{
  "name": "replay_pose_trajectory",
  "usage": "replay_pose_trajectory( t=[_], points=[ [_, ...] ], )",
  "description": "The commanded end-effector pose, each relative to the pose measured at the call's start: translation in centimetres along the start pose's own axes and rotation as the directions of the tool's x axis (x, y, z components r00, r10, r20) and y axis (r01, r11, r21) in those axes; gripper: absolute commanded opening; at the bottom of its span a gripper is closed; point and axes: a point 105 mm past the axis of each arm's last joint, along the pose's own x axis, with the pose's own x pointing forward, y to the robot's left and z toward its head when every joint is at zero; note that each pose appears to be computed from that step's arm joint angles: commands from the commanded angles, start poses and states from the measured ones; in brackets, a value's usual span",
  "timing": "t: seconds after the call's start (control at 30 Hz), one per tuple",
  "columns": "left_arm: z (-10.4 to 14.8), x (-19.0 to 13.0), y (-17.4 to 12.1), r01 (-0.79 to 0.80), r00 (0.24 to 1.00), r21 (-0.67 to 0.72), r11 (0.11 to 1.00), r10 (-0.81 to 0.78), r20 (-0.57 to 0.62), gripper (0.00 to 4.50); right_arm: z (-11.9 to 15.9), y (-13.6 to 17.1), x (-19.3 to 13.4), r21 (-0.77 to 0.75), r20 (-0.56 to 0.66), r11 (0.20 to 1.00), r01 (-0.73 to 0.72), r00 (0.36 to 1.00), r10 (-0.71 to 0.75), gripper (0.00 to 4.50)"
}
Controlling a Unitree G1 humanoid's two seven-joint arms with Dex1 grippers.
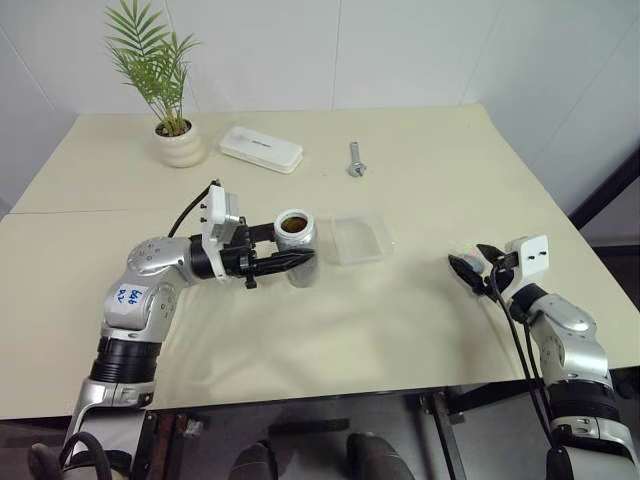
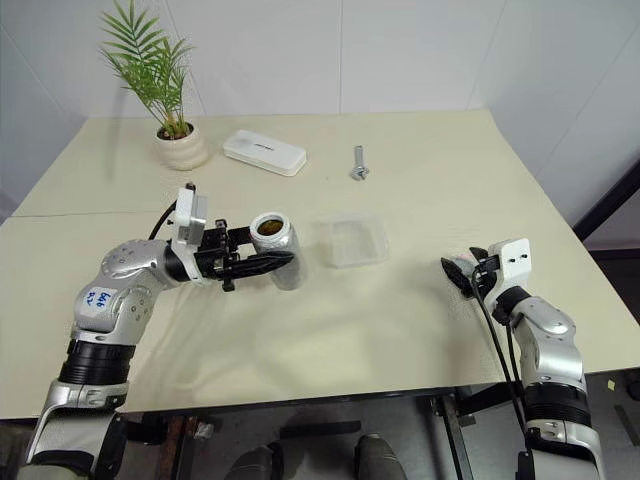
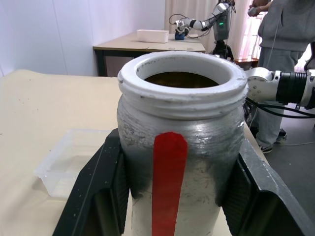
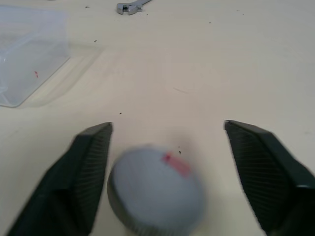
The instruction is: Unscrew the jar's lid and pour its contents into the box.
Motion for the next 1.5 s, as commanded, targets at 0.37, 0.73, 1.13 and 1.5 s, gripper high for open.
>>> replay_pose_trajectory(
  t=[0.37,0.73,1.13,1.5],
  points=[
    [1.1,3.3,8.9,-0.235,0.958,0.208,0.949,0.263,-0.117,2.0,9.0,6.5,-0.5,-0.216,0.071,0.929,-0.299,0.945,0.321,4.47],
    [-0.2,10.0,11.4,-0.202,0.858,0.584,0.786,0.43,-0.282,2.0,9.6,9.6,-1.9,-0.182,0.088,0.927,-0.327,0.934,0.346,4.47],
    [0.9,16.0,9.7,0.265,0.863,0.899,-0.348,0.501,-0.06,2.0,8.2,9.4,-2.8,-0.109,0.096,0.962,-0.252,0.96,0.262,4.47],
    [-1.7,18.3,8.0,0.441,0.874,0.661,-0.607,0.459,-0.162,2.0,8.4,8.8,-2.9,-0.052,0.145,0.979,-0.196,0.969,0.202,4.47]
  ],
)
